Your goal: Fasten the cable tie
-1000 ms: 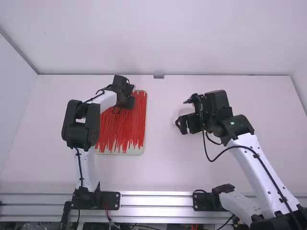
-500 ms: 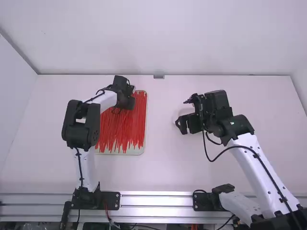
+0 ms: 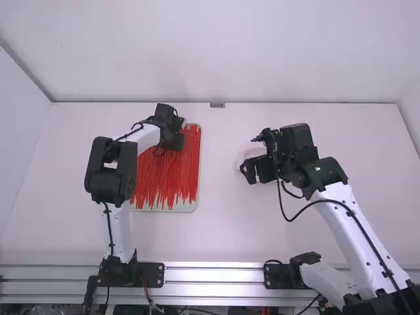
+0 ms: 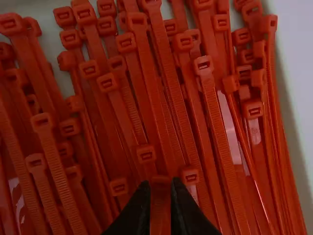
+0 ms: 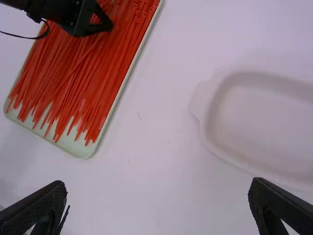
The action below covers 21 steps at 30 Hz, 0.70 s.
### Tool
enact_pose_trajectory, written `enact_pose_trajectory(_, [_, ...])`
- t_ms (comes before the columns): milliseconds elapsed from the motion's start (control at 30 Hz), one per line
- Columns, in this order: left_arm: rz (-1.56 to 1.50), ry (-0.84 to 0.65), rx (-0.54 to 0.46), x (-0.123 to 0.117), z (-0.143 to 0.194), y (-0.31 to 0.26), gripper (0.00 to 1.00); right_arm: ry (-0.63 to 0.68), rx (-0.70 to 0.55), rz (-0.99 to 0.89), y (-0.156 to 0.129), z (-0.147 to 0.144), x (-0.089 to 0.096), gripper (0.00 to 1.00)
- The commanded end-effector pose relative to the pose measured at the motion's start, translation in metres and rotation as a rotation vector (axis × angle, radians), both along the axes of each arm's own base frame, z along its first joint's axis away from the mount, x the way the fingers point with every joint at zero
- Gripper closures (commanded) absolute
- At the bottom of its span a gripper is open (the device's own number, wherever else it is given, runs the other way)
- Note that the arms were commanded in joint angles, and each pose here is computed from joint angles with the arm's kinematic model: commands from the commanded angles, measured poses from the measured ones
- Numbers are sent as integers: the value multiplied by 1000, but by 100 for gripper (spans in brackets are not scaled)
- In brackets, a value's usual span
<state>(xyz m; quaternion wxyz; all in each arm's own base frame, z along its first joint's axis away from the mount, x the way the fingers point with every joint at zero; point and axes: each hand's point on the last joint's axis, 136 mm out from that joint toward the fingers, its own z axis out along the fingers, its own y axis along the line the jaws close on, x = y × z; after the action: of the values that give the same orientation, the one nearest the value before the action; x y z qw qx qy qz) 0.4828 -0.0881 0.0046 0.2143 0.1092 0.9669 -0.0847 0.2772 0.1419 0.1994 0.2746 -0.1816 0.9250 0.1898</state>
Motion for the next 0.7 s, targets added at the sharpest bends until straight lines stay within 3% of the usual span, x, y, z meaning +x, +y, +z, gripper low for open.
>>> enact_pose_trajectory(0, [-17,36,6,-10,-13,-2,87,-17,6,-2,1,8,4,1])
enact_pose_trajectory(167, [-18,36,10,-10,-13,-3,85,-17,6,-2,1,8,4,1])
enact_pose_trajectory(667, [3,22,19,-6,-11,-1,98,-18,5,-2,1,8,4,1])
